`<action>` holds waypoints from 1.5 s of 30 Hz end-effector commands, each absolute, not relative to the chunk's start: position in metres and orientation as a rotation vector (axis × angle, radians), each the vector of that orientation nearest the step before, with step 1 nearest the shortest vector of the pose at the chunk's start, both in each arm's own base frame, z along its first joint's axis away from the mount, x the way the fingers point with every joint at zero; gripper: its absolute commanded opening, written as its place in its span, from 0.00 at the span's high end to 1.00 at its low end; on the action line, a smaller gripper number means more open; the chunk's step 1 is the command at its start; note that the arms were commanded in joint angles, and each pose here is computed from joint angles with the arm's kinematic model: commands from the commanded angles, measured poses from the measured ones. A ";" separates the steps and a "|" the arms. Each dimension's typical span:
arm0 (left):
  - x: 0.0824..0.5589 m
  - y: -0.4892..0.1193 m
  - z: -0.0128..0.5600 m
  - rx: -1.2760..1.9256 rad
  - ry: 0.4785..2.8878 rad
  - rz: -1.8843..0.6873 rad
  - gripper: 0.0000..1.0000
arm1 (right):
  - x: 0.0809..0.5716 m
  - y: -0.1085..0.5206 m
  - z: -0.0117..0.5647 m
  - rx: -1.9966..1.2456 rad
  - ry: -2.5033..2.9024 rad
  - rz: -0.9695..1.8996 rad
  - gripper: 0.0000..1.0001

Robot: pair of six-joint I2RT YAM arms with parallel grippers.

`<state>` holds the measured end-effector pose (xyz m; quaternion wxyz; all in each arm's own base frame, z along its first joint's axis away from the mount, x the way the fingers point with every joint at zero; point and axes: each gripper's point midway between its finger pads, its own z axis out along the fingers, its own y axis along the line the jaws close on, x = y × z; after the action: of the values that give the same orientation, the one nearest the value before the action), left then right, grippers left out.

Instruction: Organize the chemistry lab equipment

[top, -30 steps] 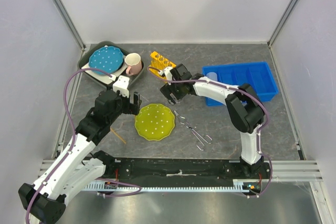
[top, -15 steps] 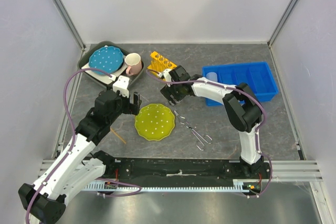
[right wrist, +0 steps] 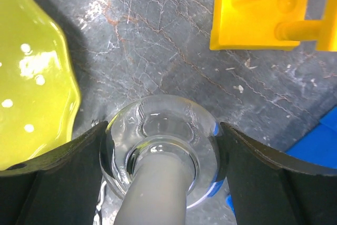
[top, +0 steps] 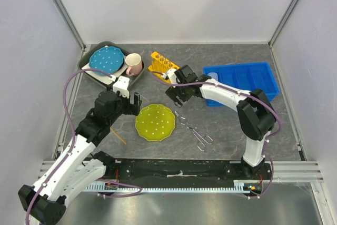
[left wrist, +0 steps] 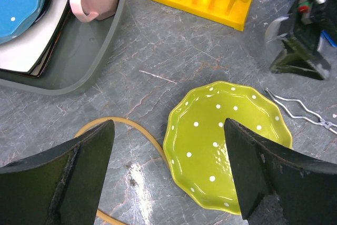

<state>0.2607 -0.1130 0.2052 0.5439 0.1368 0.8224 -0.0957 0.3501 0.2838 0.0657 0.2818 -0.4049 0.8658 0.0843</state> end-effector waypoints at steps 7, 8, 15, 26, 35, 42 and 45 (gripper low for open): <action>0.263 -0.111 0.217 0.328 1.900 -0.217 0.09 | 0.336 0.270 0.141 -1.113 2.154 0.310 0.71; 0.263 -0.111 0.217 0.328 1.900 -0.217 0.09 | 0.337 0.265 0.152 -1.093 2.140 0.316 0.71; 0.263 -0.114 0.215 0.335 1.907 -0.225 0.09 | 0.366 0.205 0.193 -0.891 2.134 0.282 0.71; 0.263 -0.115 0.214 0.341 1.911 -0.231 0.09 | 0.431 0.078 0.202 -0.746 2.231 0.057 0.69; 0.263 -0.115 0.212 0.342 1.919 -0.228 0.09 | 0.422 0.050 0.153 -1.345 2.281 0.167 0.63; 0.265 -0.115 0.208 0.343 1.932 -0.220 0.09 | 0.422 0.044 0.112 -1.549 2.313 0.219 0.62; 0.266 -0.115 0.207 0.344 1.936 -0.219 0.09 | 0.422 0.040 0.096 -1.598 2.324 0.227 0.61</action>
<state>0.2616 -0.1137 0.2019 0.5388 0.1384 0.8256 -0.0946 0.4191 0.0389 0.0909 0.1542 -0.5061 0.8452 0.0749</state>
